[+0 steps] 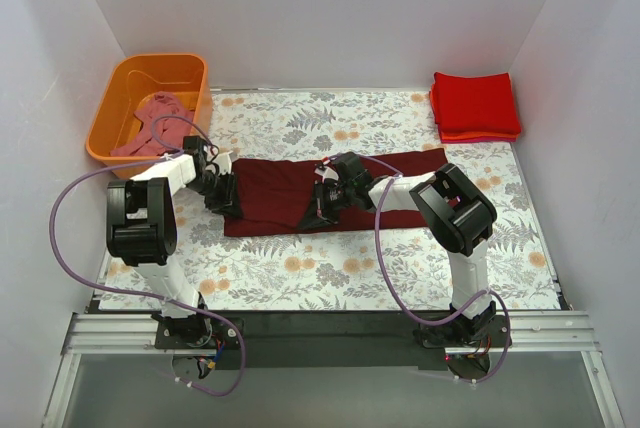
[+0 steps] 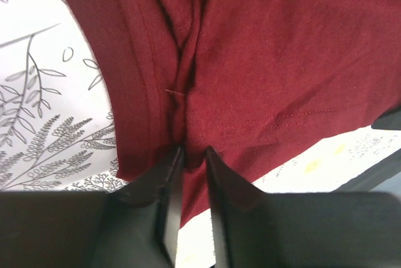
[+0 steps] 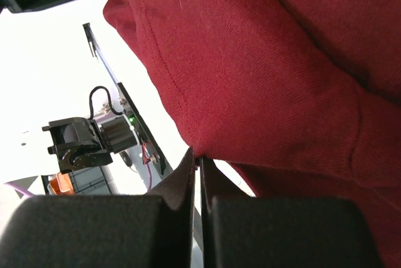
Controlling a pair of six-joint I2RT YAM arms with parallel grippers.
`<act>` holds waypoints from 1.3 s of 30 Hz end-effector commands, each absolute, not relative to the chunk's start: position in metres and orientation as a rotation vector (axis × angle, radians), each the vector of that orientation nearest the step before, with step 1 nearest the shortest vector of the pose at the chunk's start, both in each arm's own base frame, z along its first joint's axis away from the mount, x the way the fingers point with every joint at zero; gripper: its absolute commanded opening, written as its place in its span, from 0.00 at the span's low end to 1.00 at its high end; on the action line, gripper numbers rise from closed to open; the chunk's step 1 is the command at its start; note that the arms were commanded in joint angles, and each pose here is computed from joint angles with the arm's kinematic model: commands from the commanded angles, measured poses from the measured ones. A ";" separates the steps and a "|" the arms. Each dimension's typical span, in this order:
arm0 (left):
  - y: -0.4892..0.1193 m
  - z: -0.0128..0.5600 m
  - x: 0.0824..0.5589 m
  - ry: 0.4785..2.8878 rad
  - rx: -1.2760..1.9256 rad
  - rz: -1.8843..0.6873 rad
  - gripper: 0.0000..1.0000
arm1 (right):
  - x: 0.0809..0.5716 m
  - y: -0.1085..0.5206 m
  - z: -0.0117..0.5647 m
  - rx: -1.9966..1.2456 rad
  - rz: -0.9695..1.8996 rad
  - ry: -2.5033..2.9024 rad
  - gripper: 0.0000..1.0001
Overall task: Fold and stack the t-shirts
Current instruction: Fold the tshirt
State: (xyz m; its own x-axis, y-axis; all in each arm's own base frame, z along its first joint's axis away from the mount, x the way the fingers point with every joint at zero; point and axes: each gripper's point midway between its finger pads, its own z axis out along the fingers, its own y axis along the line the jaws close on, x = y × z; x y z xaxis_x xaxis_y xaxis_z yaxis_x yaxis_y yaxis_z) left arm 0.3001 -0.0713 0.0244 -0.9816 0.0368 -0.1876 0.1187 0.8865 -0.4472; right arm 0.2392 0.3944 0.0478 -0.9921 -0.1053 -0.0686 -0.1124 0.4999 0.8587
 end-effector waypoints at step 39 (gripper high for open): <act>-0.074 0.033 0.312 2.888 0.152 -0.704 0.27 | 0.266 0.395 0.069 -0.226 1.625 2.604 0.01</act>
State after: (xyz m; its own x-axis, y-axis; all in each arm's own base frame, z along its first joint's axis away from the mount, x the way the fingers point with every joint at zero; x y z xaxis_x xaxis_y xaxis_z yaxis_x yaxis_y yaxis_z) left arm 0.3082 -0.0700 0.0271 -0.9853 0.0605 -0.1600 0.1251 0.8930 -0.4323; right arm 0.2625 0.3912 0.0635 -0.9916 -0.0824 -0.1000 -0.1269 0.4615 0.8780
